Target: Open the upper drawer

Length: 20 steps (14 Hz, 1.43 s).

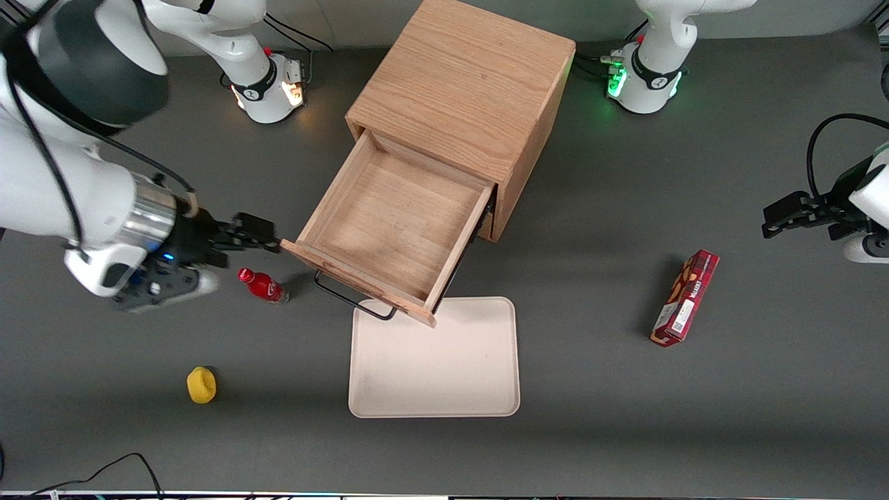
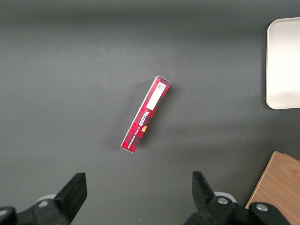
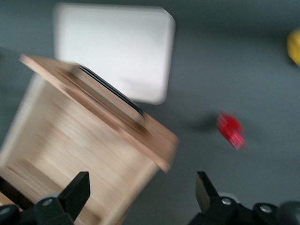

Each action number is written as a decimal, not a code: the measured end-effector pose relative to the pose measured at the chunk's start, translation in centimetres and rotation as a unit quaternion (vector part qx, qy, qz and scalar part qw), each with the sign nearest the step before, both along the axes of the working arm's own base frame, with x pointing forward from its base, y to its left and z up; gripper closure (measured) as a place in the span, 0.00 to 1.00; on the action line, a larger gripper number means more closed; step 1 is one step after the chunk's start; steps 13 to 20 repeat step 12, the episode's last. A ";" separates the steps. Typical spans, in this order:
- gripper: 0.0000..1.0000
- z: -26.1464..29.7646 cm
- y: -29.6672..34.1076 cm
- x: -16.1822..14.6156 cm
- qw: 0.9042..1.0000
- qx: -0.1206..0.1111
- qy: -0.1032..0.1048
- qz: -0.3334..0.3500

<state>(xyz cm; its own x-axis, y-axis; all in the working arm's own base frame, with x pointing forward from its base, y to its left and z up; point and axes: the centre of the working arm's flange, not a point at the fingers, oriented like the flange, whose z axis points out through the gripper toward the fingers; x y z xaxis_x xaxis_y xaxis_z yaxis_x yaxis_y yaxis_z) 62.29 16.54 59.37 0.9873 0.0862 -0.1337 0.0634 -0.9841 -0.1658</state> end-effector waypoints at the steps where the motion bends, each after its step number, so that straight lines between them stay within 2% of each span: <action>1: 0.00 0.0 -2.1 -1.3 0.999 -0.035 0.018 -0.021; 3: 0.00 -0.5 -4.4 -4.0 0.995 -0.080 0.035 -0.041; 4: 0.00 -1.1 -5.0 -5.4 0.993 -0.095 0.040 -0.050; 5: 0.00 -1.8 -5.6 -6.4 0.992 -0.104 0.036 -0.059; 7: 0.00 -3.3 -7.1 -8.5 0.991 -0.108 0.016 -0.075; 9: 0.00 -4.6 -8.2 -11.3 0.990 -0.108 -0.013 -0.086; 12: 0.00 -3.9 -9.3 -14.2 0.989 -0.107 -0.043 -0.098; 20: 0.00 -3.9 -9.3 -14.2 0.989 -0.107 -0.043 -0.098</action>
